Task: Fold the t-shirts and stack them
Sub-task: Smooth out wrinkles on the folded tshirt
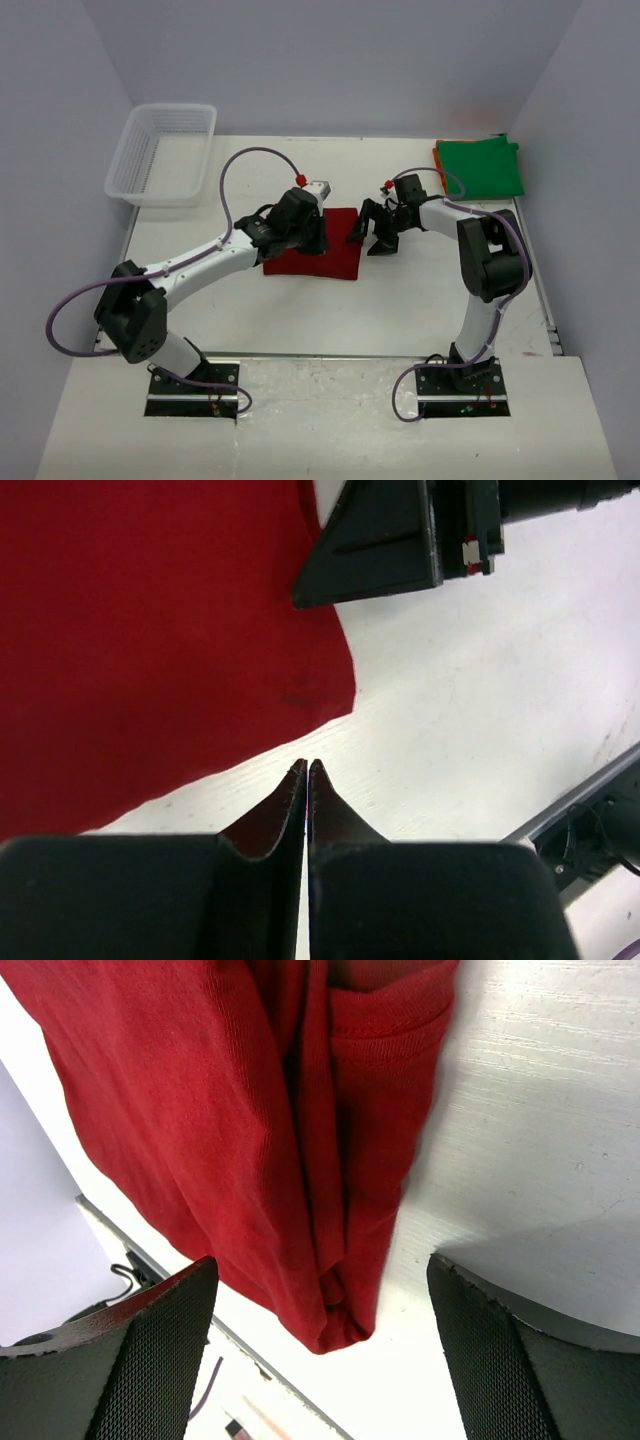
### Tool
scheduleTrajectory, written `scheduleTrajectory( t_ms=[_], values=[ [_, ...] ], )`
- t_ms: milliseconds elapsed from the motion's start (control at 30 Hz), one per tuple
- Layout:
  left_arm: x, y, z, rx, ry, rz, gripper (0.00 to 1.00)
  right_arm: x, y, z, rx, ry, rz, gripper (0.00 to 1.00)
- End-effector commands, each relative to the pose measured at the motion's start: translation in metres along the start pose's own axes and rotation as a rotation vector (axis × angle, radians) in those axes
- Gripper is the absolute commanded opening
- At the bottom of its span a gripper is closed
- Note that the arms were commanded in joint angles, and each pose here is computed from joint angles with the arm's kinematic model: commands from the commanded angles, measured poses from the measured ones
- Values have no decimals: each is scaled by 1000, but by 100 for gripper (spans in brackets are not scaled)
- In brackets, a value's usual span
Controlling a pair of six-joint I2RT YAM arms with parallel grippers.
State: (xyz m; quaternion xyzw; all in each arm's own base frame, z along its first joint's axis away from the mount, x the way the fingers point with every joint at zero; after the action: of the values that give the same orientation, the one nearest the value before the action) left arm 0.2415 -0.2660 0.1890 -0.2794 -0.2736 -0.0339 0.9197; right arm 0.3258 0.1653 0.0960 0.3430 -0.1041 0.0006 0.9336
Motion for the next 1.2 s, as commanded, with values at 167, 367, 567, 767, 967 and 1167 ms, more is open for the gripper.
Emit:
scheduleTrajectory(
  t_ms=[167,367,567,767,967,1167],
  values=[
    [11,33,18,299,-91,12,0,-6,-9,0,-85,12,-8,86],
    [10,44,12,310,-84,33,0,-5,-8,3,-90,8,-1,86],
    [-17,27,6,3,8,24,0,0,1,16,-87,-38,29,86],
    [-38,24,19,-191,-30,112,26,7,10,45,-126,-133,69,86],
    [-52,25,9,-106,-70,0,26,10,25,75,-138,-206,133,87],
    [-61,16,6,-9,-137,-192,28,8,28,96,-199,-271,155,87]
  ],
)
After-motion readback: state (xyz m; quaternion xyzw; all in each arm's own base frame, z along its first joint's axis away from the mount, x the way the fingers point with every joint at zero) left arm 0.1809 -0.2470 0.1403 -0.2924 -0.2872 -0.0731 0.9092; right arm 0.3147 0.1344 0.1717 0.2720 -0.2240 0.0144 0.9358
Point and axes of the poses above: each gripper's point midway between its finger pads, its own z axis back along the fingers, its own y axis along the line the jaws close on, x = y × z, the point moved 8 cm from there along z, back along the fingers, and after that the axes turned 10 degrees about z, right-handed, at the moved point
